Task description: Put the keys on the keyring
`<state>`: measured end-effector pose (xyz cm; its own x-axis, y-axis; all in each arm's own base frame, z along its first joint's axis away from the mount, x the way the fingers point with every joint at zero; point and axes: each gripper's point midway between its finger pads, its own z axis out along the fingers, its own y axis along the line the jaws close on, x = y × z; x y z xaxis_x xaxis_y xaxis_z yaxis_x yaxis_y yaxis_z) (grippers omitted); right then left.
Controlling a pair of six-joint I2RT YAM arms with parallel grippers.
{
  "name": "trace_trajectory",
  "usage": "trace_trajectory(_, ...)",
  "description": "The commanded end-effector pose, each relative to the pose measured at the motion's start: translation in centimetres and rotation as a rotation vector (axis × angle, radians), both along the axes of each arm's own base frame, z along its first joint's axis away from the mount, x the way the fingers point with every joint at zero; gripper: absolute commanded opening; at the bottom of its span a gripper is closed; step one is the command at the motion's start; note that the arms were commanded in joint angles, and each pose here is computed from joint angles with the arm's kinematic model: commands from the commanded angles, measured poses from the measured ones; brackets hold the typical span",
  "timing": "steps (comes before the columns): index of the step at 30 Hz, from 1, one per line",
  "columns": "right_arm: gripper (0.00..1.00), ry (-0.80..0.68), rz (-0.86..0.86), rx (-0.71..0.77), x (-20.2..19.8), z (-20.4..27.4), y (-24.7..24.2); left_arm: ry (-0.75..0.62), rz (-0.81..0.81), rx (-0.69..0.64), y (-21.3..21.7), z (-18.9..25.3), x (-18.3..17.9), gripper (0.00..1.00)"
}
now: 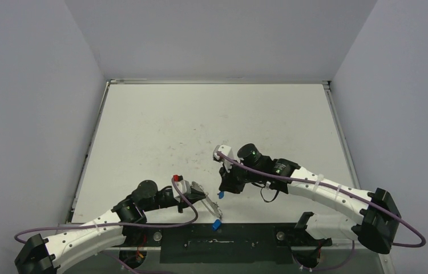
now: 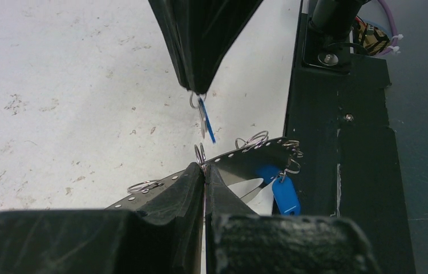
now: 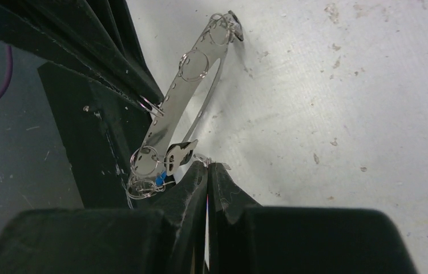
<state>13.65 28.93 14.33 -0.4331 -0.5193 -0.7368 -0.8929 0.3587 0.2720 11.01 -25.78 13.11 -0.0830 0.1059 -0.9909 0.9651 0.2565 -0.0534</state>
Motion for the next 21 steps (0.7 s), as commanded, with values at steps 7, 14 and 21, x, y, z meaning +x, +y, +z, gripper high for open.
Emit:
trace_trajectory(7, 0.0, -0.038, 0.114, 0.059, -2.3, 0.9, 5.2, -0.128, -0.021, -0.136, -0.6, 4.0, 0.1, 0.0)
trace_trajectory(14, 0.0, -0.047, 0.157, 0.062, -3.5, 1.6, 6.1, -0.127, -0.011, -0.13, -0.5, 3.8, 0.3, 0.0)
trace_trajectory(21, 0.0, -0.129, 0.131, 0.025, -2.3, 3.1, 5.3, -0.114, -0.03, -0.126, -0.7, 3.5, -0.1, 0.0)
